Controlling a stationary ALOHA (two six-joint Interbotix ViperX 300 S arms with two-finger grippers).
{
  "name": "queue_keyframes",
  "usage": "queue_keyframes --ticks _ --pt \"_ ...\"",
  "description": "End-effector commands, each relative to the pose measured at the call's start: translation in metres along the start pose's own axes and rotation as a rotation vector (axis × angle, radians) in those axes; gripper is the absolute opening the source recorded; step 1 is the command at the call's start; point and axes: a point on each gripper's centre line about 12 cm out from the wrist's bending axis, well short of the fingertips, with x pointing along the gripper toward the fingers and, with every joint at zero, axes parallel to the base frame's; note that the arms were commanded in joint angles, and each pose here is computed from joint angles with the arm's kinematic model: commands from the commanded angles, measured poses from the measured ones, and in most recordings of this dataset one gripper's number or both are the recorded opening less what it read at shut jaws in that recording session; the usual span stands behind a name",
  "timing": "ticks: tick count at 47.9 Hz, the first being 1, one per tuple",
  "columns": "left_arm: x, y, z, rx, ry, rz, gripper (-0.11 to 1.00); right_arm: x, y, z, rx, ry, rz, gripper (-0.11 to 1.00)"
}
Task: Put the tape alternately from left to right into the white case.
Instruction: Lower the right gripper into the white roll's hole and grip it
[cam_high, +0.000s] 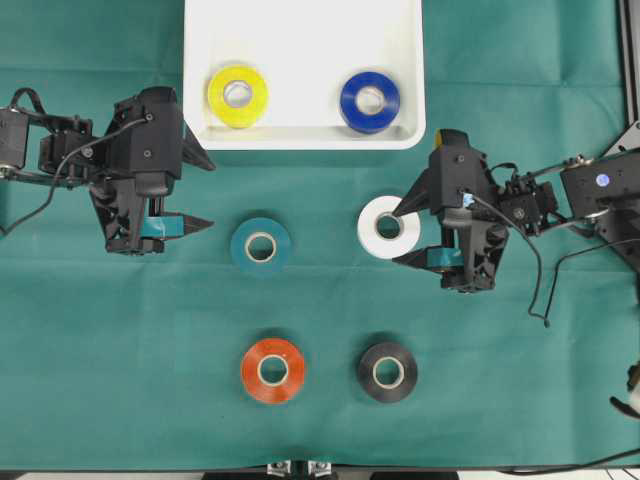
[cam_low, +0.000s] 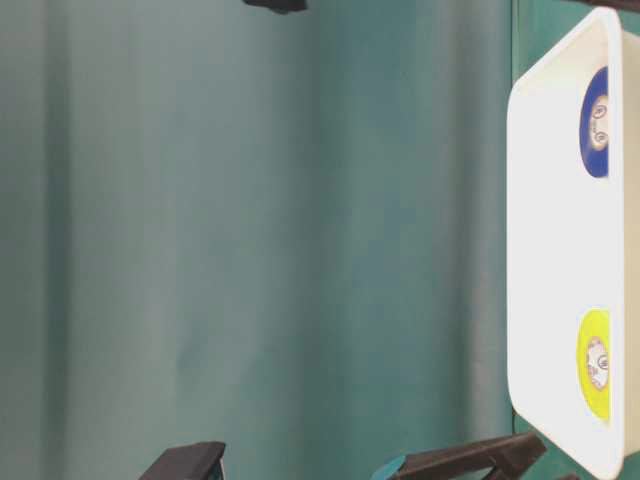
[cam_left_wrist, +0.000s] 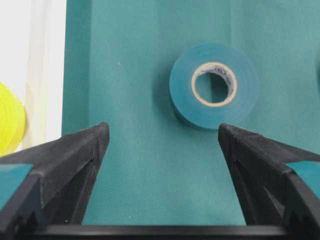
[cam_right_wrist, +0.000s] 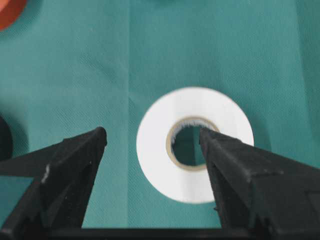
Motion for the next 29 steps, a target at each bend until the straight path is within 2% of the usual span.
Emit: queue_keyframes --ticks 1,29 --pt "-0.002 -0.001 0.006 -0.002 -0.026 -0.002 0.69 0.002 0.002 0.001 -0.003 0.003 0.003 0.81" --pt "-0.002 -0.001 0.006 -0.002 -0.024 -0.002 0.69 0.035 0.000 -0.006 -0.003 0.081 -0.029 0.81"
